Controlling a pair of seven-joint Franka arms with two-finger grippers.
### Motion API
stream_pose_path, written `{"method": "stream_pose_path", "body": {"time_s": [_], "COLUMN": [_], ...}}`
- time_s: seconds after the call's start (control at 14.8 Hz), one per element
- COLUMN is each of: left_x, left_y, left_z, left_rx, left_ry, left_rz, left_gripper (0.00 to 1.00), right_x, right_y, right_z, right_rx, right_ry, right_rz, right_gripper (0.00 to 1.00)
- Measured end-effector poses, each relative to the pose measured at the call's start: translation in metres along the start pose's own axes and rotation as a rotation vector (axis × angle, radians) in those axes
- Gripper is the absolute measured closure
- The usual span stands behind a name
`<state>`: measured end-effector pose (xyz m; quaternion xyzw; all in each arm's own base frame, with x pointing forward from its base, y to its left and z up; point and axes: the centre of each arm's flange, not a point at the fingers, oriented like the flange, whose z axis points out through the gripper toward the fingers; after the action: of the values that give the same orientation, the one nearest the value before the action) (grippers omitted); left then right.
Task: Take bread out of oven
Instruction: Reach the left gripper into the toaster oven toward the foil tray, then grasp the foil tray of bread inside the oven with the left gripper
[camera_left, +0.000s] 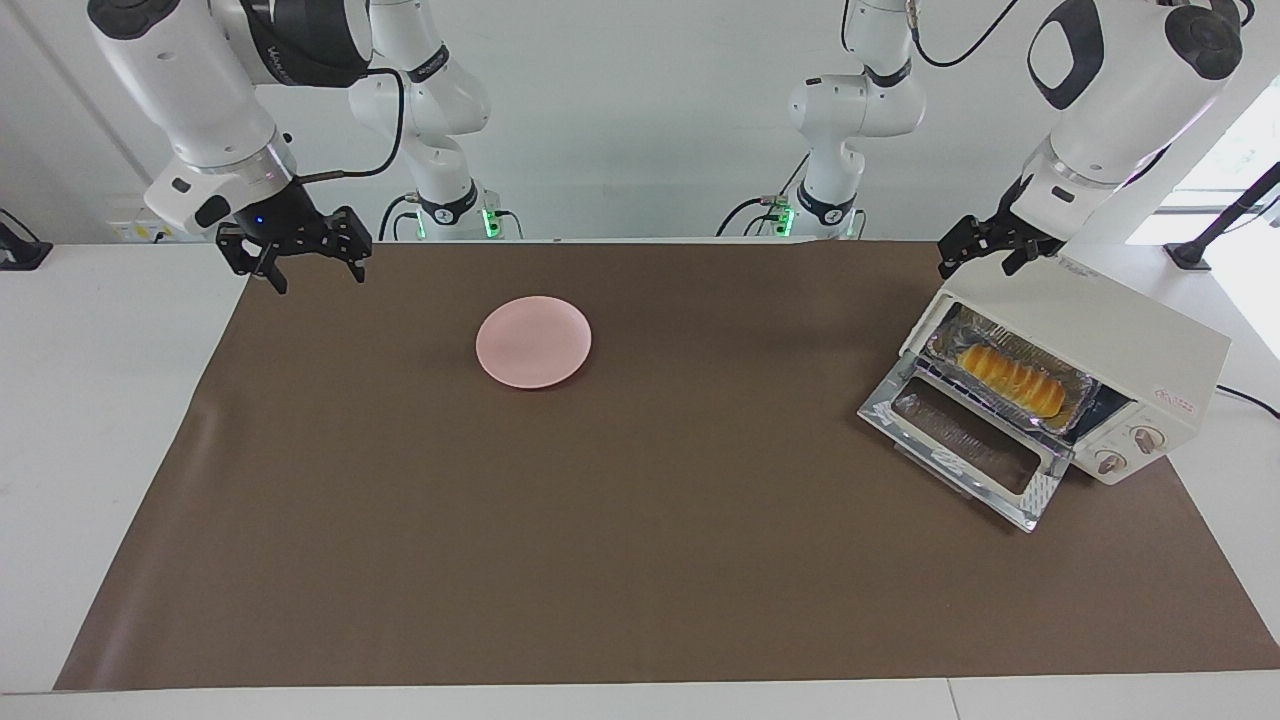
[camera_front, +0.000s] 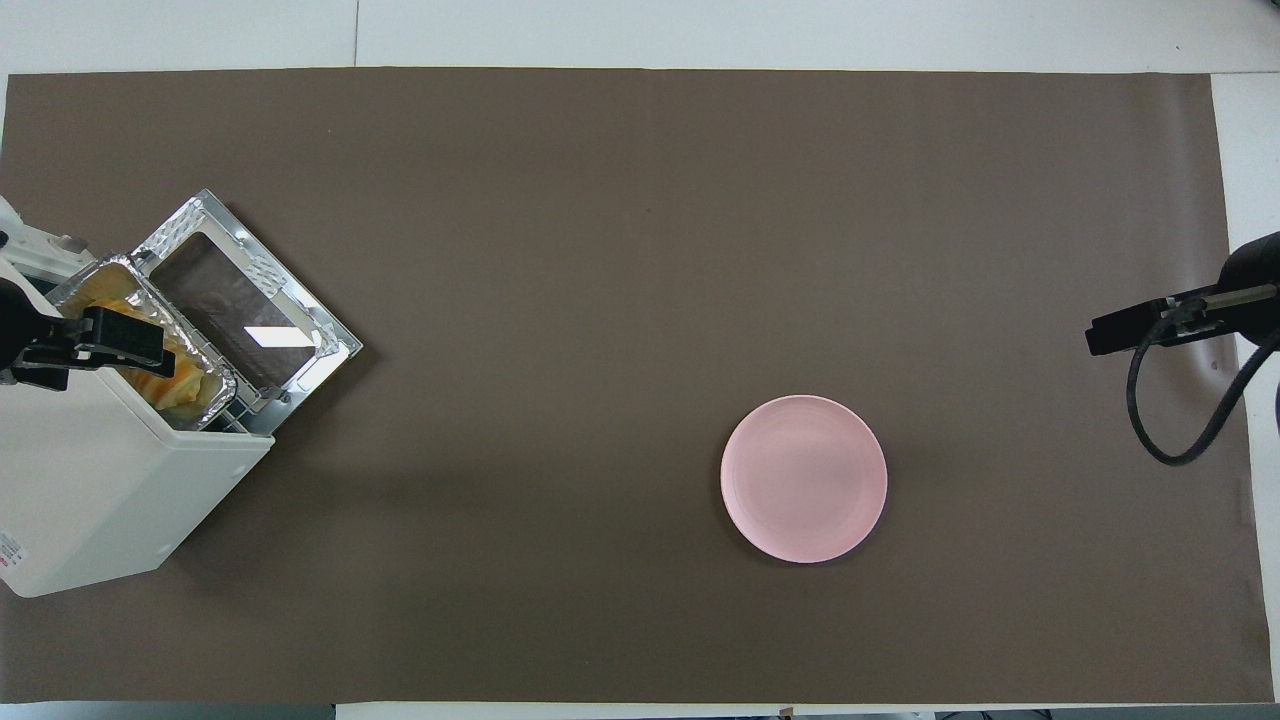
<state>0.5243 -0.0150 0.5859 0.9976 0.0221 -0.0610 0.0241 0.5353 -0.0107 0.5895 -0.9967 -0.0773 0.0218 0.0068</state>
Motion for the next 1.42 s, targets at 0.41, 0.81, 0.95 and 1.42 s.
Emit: {"method": "stream_pose_path", "body": {"time_s": [0.41,0.81,0.95,1.42], "left_x": [0.071,0.155,0.152,0.12], "left_y": [0.005,0.001,-0.01,-0.016], "left_z": [-0.003,0.087,0.108,0.145], "left_rx": [0.031,0.159,0.177,0.183], "left_ry": [-0.025,-0.03,0.006,0.019], "left_rz": [-0.19,-0.368,-0.398,-0.473], "left_gripper": [0.0,0.0,0.0,0.0], "right_x": [0.0,0.0,0.0,0.0], "right_y": [0.0,0.0,0.0,0.0], "right_z": [0.0,0.0,0.0,0.0], "right_rx": [0.0,0.0,0.0,0.0], "right_ry": [0.0,0.0,0.0,0.0], "right_rz": [0.0,0.0,0.0,0.0], "right_gripper": [0.0,0.0,0.0,0.0]}}
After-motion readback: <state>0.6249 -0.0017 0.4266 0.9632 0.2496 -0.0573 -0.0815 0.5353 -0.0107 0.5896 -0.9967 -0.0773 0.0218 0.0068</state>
